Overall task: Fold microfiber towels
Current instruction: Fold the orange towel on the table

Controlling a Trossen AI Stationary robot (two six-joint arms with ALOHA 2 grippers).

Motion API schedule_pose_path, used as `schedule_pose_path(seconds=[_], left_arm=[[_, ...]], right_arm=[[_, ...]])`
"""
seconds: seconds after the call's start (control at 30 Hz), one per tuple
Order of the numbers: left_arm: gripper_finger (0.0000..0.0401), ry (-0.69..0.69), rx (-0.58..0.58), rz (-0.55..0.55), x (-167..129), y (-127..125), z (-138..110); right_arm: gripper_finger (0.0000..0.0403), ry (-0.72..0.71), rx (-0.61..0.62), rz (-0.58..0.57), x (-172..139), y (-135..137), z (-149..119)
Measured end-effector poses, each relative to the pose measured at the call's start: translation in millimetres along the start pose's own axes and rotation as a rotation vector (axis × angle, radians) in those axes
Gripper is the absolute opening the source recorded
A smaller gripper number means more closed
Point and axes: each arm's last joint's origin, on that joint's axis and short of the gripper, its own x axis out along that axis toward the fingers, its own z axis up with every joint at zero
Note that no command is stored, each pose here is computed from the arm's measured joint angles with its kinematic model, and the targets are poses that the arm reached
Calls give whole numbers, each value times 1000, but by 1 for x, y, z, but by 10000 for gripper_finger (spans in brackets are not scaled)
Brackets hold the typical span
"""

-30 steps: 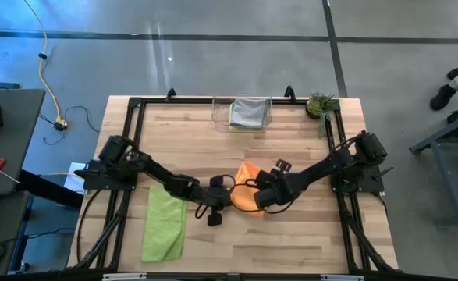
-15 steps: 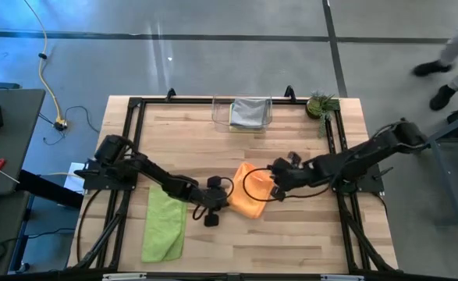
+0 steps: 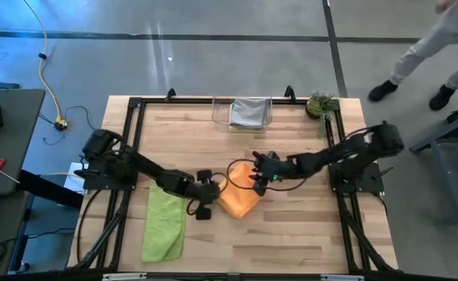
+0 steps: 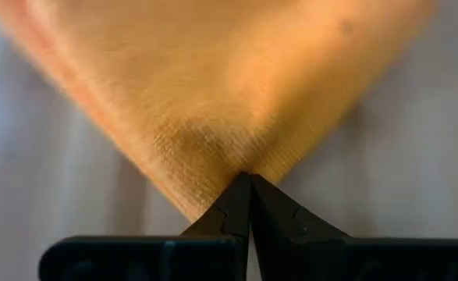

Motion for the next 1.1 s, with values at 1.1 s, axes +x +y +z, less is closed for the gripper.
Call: schedule_pose_path(seconds=[1.1], left_arm=[[0, 19, -44, 38, -1, 2, -1]], right_arm=[[12, 257, -25, -211, 32, 1, 9]])
